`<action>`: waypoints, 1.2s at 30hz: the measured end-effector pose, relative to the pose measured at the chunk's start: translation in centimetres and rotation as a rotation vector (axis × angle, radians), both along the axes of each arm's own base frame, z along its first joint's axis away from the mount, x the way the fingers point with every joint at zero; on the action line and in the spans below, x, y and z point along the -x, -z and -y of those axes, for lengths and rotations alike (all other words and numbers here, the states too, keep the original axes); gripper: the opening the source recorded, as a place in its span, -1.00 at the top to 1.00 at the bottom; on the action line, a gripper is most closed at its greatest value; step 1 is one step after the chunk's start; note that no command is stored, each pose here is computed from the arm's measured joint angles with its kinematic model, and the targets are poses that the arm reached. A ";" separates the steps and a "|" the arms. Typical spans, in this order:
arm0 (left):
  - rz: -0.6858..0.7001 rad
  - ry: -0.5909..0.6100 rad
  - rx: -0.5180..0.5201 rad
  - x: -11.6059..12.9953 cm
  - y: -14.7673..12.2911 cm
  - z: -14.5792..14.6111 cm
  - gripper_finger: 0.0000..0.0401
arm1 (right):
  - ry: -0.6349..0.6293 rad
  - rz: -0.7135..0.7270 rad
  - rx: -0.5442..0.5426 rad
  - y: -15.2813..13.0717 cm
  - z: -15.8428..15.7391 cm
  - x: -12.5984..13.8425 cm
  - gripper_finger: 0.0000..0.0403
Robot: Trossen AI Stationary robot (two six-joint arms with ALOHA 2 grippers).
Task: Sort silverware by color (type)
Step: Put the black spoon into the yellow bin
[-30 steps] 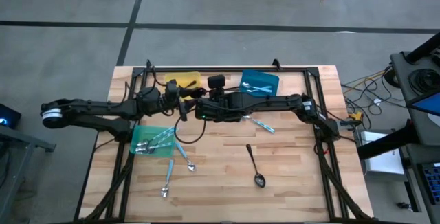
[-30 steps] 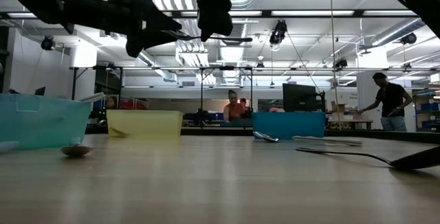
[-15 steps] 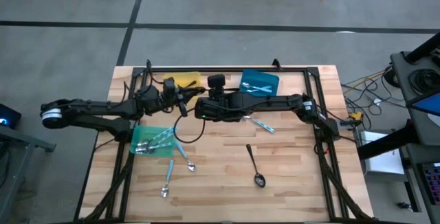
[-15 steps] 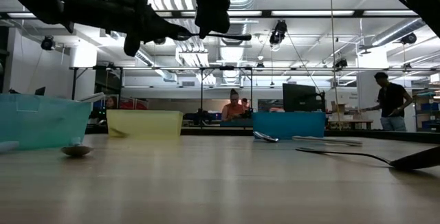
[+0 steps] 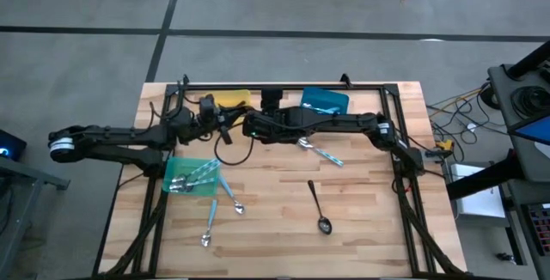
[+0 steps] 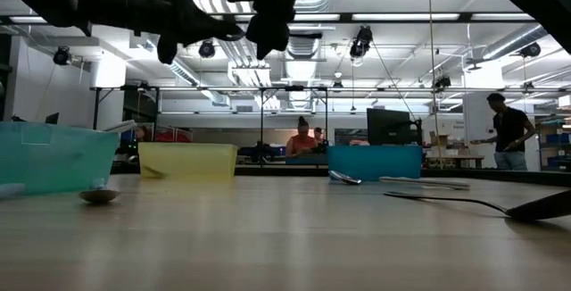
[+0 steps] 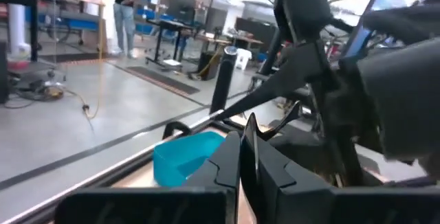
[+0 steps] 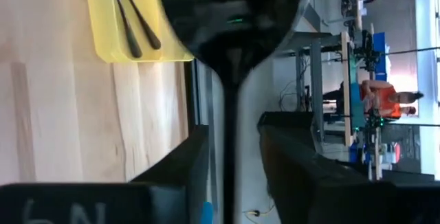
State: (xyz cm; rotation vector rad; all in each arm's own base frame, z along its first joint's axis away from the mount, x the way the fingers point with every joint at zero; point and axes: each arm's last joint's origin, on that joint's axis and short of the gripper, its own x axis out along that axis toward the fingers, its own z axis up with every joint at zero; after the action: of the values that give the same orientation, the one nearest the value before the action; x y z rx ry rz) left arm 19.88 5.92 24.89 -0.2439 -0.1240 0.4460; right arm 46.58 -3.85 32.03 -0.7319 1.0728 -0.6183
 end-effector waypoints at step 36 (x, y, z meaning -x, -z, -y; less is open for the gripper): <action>-0.035 -0.292 -0.073 5.9 -2.0 -1.4 1.00 | -0.551 0.619 -0.868 -7.5 13.8 11.8 0.24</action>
State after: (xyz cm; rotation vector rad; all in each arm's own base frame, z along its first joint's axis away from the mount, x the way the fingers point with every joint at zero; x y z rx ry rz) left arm 14.01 7.28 26.89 -0.1463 -0.1424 0.7345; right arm 34.80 -17.67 39.51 -0.0288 0.4344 0.1301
